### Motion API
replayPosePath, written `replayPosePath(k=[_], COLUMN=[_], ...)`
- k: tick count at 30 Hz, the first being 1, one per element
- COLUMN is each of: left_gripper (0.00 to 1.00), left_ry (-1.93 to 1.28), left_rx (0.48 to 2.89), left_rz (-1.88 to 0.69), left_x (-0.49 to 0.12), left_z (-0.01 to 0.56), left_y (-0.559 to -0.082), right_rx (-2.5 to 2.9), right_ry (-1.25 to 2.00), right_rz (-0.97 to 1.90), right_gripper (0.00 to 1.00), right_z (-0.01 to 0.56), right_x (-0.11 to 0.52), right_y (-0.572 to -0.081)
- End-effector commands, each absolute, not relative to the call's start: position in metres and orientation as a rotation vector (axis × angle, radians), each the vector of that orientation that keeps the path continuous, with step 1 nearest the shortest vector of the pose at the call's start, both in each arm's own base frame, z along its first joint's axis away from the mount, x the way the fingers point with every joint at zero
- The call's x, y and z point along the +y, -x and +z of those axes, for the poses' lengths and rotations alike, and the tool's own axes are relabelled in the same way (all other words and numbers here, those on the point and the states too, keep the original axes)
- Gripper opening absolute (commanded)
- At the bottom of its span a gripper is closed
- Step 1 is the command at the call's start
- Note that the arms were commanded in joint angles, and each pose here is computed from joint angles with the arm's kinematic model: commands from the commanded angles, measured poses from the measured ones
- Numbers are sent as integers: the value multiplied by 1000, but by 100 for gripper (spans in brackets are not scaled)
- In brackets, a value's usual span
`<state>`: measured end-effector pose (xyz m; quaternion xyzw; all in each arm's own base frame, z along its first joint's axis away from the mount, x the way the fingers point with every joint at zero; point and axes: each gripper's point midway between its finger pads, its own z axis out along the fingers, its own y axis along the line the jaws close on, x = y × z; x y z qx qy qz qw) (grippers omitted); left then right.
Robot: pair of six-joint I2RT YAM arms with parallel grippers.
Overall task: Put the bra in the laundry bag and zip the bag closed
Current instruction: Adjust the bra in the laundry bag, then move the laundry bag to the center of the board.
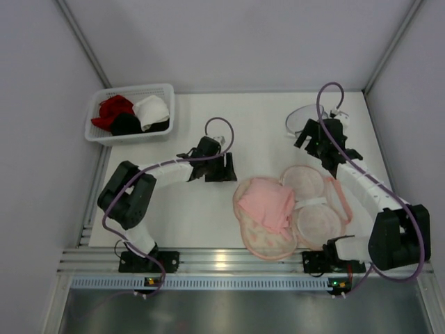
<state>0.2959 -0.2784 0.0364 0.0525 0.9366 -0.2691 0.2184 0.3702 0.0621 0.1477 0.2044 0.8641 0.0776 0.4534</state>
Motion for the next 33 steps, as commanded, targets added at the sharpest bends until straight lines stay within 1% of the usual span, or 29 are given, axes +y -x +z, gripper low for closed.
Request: replayPosePath(k=[1, 4, 6, 9, 10, 12, 15, 16, 18, 20, 24, 26, 28, 32, 33], left_gripper=[70, 70, 70, 69, 69, 68, 68, 66, 66, 66, 65, 65, 63, 55, 55], left_ry=[-73, -46, -39, -142, -215, -297, -416, -436, -487, -500, -520, -542, -554, -558, -570], left_rx=[2544, 2520, 2516, 2494, 2479, 2496, 2493, 2489, 2473, 2462, 2466, 2452, 2448, 2476, 2478], left_rz=[-515, -479, -501, -598, -587, -538, -567, -579, -542, -478, -476, -425, -389, -282, -296], left_x=[-243, -233, -233, -247, -248, -250, -264, -268, -277, -279, -292, -296, -299, -298, -301], left_z=[39, 42, 44, 57, 59, 61, 64, 65, 66, 64, 61, 59, 55, 37, 37], left_y=[-332, -352, -361, -360, -360, -349, -326, -321, -310, -308, -299, -296, -294, -290, -289], right_rx=[2011, 2010, 2012, 1997, 1997, 1993, 1988, 1989, 1993, 1991, 1982, 1994, 1991, 1979, 1975], right_ry=[-507, -524, -537, -547, -542, -553, -558, -554, -553, -551, -548, -555, -557, -555, -554], right_rz=[158, 126, 111, 91, 85, 79, 77, 76, 73, 75, 74, 67, 68, 81, 84], right_gripper=[96, 96, 96, 97, 97, 97, 97, 97, 97, 97, 98, 98, 98, 98, 98], right_z=[186, 190, 191, 195, 195, 197, 200, 200, 199, 198, 201, 197, 197, 202, 204], right_x=[38, 24, 18, 11, 9, 4, -3, -3, -4, -5, -7, -10, -11, -12, -11], right_y=[-402, -420, -430, -438, -439, -442, -445, -445, -444, -442, -437, -434, -432, -430, -430])
